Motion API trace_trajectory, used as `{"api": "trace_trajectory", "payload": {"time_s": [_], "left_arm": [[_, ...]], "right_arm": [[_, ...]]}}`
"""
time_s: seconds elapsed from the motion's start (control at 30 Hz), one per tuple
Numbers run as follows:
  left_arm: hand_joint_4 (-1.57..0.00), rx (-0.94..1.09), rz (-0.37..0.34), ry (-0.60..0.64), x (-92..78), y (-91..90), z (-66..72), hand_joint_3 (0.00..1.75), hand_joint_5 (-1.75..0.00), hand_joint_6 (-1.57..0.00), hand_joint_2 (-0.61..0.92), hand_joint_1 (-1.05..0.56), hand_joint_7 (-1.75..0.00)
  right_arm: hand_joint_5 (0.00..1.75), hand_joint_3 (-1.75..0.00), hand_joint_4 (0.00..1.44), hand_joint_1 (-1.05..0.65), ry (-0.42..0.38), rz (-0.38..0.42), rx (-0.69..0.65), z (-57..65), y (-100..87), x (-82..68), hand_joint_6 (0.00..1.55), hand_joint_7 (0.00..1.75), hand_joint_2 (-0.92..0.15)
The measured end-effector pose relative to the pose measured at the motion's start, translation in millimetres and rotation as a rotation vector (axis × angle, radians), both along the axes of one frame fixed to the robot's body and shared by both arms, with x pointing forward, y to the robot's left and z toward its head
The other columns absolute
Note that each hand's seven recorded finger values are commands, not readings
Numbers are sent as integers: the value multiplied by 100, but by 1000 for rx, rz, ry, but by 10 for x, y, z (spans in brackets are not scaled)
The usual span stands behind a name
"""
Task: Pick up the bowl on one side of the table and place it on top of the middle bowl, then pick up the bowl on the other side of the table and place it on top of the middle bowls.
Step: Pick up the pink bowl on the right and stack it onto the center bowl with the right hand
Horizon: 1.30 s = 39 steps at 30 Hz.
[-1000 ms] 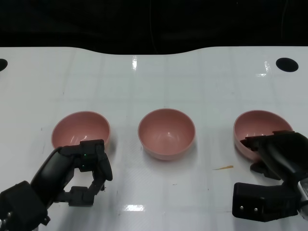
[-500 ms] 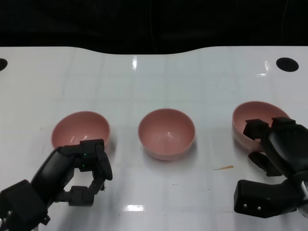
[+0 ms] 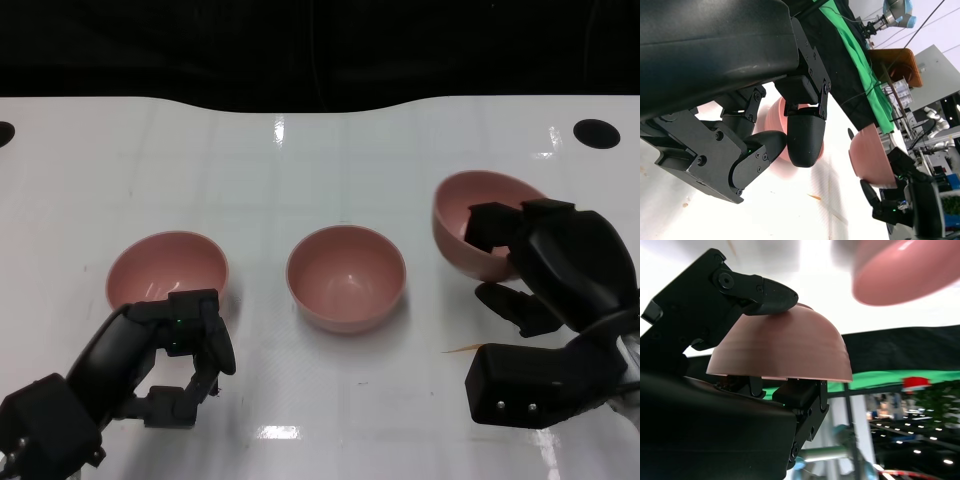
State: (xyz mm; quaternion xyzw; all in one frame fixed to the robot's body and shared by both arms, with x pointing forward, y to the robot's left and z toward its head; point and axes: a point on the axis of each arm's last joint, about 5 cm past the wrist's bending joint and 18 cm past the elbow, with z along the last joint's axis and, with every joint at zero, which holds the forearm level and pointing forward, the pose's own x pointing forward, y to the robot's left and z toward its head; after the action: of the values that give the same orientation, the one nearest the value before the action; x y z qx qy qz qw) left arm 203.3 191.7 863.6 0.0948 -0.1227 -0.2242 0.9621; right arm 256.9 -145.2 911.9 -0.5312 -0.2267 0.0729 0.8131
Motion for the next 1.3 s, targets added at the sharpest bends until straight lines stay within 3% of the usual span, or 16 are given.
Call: {"api": "trace_trajectory", "payload": {"time_s": [0.17,0.23,0.37,0.53,0.67,0.83,1.3], "left_arm": [[-76,1,-1,-2,1,-2,-3,130,-165,-79,42,-7,-148],[-77,3,-2,-3,2,-4,-4,130,-165,-80,43,-8,-147],[-78,0,3,2,7,-12,-5,127,-164,-81,44,-9,-146],[-78,12,5,1,10,-20,-4,127,-163,-81,45,-9,-146],[-77,15,4,-1,12,-26,1,126,-163,-80,46,-9,-147],[-77,15,4,2,12,-28,2,125,-164,-80,46,-11,-147],[-76,21,9,1,13,-36,6,124,-165,-79,47,-9,-148]], "right_arm": [[175,-127,95,-18,15,55,-6,95,53,-9,74,164,-35],[175,-128,96,-21,25,77,-9,121,88,0,70,172,-35],[175,-125,98,-22,32,103,-14,160,145,29,71,172,-35],[175,-118,98,-22,41,142,-11,194,269,80,75,160,-38],[175,-93,95,-21,46,184,-17,226,408,127,83,129,-47],[175,-118,97,-21,16,232,-10,233,540,160,74,171,-31],[175,-121,96,-18,45,290,-28,173,788,229,72,175,-31]]}}
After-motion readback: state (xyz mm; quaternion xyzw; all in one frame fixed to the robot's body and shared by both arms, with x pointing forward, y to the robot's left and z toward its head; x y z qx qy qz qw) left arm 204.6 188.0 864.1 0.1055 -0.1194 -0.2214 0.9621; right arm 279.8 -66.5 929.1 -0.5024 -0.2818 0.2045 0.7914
